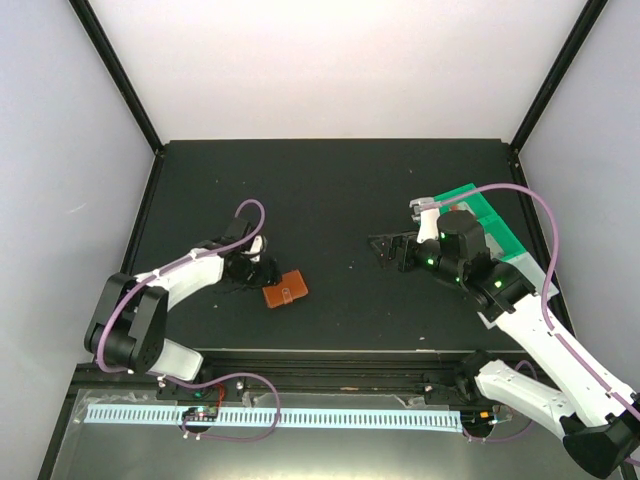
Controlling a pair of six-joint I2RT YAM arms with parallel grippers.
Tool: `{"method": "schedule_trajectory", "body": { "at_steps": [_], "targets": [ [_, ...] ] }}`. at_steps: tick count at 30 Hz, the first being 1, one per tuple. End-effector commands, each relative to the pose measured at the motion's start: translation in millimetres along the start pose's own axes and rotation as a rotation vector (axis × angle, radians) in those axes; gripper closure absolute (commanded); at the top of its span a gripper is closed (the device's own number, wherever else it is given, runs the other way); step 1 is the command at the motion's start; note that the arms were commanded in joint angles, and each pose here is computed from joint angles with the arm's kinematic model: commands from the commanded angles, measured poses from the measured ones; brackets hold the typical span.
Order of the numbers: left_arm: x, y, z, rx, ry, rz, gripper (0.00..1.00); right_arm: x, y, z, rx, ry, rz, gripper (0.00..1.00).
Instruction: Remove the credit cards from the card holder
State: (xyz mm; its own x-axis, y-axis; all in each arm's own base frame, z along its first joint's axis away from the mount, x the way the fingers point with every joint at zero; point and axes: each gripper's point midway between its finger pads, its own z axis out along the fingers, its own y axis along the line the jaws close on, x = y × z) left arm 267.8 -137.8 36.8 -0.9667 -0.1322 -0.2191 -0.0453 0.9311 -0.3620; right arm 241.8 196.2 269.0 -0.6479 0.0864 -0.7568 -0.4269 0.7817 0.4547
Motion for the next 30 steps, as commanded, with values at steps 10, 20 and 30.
{"method": "schedule_trajectory", "body": {
  "at_steps": [10,20,30],
  "targets": [
    [80,-54,14,0.290,0.140,-0.029,0.42,12,-1,-7,-0.012,0.030,0.047,0.00],
    [92,-122,-17,0.516,0.117,0.077,0.43,36,-5,-2,-0.040,0.069,0.145,0.01],
    [42,-58,-1,0.188,0.030,0.088,0.43,54,3,1,-0.110,0.124,0.179,0.06]
  ]
}}
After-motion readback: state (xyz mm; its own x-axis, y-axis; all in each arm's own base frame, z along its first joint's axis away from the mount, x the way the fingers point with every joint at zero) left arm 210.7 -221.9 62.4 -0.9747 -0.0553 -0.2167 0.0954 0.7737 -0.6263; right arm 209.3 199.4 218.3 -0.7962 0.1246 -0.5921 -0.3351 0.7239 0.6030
